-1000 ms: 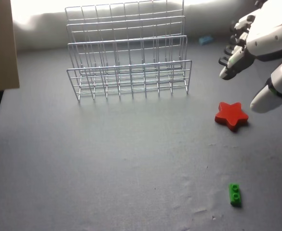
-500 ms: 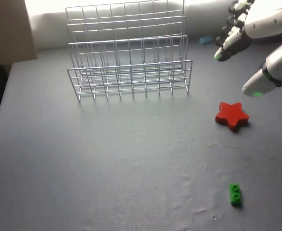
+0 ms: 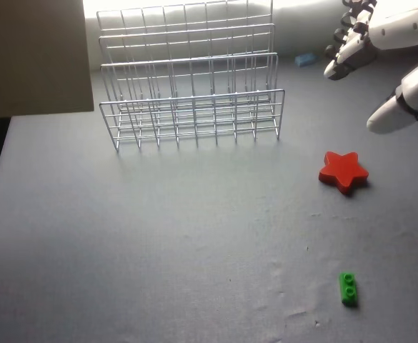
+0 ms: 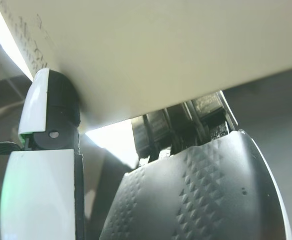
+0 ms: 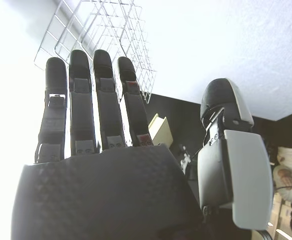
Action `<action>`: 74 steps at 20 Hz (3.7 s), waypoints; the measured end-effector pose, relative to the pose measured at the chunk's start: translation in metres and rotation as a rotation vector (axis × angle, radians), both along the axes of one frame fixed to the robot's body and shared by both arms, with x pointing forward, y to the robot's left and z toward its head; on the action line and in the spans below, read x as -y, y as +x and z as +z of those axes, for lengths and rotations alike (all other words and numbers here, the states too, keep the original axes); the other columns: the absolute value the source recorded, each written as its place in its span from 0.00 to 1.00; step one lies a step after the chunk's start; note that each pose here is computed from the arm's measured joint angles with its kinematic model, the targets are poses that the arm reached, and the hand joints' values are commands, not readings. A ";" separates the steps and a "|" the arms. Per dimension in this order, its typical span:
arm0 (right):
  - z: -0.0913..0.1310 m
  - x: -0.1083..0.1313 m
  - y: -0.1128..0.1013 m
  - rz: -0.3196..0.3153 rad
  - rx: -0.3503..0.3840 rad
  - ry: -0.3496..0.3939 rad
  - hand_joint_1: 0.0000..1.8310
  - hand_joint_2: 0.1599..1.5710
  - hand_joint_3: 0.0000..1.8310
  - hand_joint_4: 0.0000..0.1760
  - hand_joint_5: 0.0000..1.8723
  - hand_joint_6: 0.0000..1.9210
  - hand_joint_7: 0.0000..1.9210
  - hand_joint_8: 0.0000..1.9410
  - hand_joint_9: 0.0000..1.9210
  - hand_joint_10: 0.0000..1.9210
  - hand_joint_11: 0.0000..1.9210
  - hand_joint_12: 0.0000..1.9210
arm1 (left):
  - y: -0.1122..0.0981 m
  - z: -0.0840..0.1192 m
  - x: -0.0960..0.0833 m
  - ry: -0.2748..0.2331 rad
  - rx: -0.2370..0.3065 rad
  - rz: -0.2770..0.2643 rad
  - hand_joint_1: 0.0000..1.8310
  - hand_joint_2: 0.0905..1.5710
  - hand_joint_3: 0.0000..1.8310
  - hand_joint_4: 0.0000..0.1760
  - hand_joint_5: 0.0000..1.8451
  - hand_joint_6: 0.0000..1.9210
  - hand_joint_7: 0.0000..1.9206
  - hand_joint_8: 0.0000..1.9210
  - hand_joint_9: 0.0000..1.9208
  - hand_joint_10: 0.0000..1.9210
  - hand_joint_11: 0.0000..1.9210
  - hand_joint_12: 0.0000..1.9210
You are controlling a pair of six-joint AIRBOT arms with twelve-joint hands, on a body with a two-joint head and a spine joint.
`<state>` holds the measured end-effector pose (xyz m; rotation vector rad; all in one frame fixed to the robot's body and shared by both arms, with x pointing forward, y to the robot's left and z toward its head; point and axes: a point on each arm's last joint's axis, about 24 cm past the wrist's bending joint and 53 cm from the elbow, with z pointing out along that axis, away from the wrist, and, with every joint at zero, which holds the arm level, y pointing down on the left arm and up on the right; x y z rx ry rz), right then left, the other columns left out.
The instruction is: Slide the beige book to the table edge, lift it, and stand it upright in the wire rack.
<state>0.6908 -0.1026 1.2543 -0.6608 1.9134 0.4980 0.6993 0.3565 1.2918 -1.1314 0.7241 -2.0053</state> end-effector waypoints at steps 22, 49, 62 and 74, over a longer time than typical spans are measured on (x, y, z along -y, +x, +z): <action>-0.014 0.053 0.022 -0.139 -0.013 0.039 0.09 0.68 0.00 0.00 0.19 0.00 0.22 0.00 0.22 0.00 0.00 0.50 | 0.021 0.024 0.049 0.131 0.171 -0.020 0.73 0.76 0.00 0.00 0.40 0.63 0.38 0.73 0.40 0.78 0.36 0.76; -0.020 0.064 0.029 -0.331 -0.225 0.353 0.07 0.69 0.00 0.00 0.21 0.00 0.23 0.00 0.23 0.00 0.00 0.50 | 0.018 0.028 0.088 0.148 0.287 0.063 0.73 0.76 0.00 0.00 0.40 0.64 0.38 0.73 0.39 0.78 0.35 0.77; -0.022 0.075 0.026 -0.343 -0.232 0.335 0.10 0.68 0.00 0.00 0.20 0.00 0.22 0.00 0.22 0.00 0.00 0.52 | 0.014 0.024 0.105 0.127 0.316 0.067 0.73 0.77 0.00 0.00 0.40 0.62 0.38 0.74 0.39 0.81 0.35 0.78; -0.021 0.076 0.027 -0.352 -0.239 0.355 0.11 0.67 0.00 0.00 0.21 0.00 0.23 0.00 0.23 0.00 0.00 0.54 | 0.020 0.025 0.136 0.006 0.325 -0.035 0.73 0.76 0.00 0.00 0.40 0.62 0.39 0.74 0.40 0.78 0.36 0.77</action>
